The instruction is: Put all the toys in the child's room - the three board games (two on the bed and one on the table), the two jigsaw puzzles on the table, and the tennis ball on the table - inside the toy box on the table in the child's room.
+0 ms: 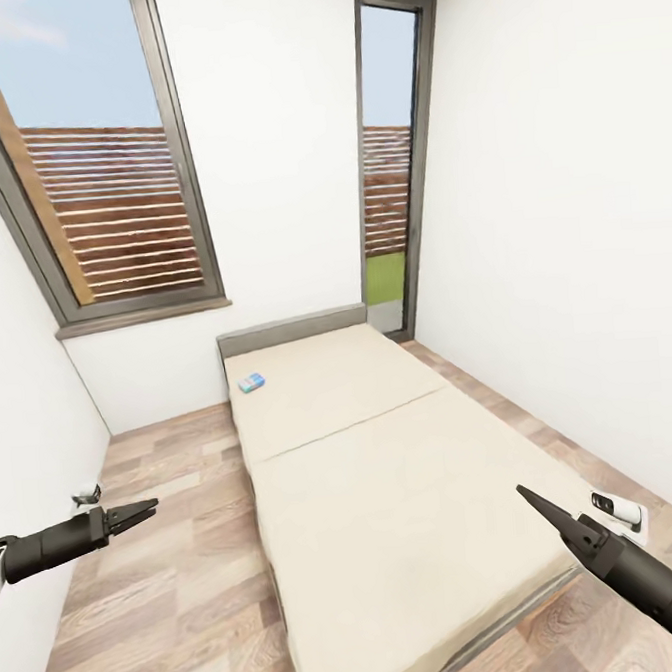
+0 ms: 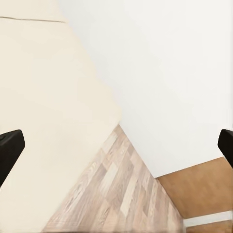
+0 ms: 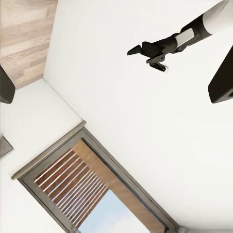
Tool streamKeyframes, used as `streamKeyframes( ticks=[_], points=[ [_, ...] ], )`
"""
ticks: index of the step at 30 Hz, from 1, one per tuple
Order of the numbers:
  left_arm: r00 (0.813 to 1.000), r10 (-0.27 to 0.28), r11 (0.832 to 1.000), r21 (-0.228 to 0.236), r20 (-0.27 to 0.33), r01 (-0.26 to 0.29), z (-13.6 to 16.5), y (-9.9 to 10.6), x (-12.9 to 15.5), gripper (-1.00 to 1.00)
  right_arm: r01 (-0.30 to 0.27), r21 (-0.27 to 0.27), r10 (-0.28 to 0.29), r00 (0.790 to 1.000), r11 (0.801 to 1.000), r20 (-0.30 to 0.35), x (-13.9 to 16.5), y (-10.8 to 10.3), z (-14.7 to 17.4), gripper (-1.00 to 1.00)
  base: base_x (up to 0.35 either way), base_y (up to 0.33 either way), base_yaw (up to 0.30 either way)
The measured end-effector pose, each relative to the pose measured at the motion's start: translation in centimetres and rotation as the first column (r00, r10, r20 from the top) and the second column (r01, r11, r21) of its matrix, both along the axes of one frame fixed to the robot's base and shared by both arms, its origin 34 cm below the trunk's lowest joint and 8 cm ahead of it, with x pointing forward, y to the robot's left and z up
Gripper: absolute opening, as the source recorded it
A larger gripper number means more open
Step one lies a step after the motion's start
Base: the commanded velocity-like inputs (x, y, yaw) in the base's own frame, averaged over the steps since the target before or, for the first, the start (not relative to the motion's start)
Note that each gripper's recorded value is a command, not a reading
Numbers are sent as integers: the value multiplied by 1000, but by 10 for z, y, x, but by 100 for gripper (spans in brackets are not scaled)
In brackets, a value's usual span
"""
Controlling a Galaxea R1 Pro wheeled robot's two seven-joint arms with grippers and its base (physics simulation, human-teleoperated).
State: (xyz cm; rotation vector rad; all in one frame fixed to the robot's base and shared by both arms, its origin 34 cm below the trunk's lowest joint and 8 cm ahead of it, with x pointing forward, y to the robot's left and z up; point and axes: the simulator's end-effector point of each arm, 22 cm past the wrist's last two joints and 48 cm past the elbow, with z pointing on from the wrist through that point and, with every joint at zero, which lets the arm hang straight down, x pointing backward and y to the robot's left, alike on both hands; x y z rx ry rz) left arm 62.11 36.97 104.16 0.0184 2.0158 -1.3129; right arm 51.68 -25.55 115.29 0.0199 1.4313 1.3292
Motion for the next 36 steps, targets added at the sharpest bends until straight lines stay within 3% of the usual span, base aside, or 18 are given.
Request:
streamKeyframes(
  ticks=[36],
  points=[
    [1000,1,1000,1,17,-1,9,0,-1,100,-1,0,1,1000,1000,17,-3,0,7,100,31,146,-267]
  ],
)
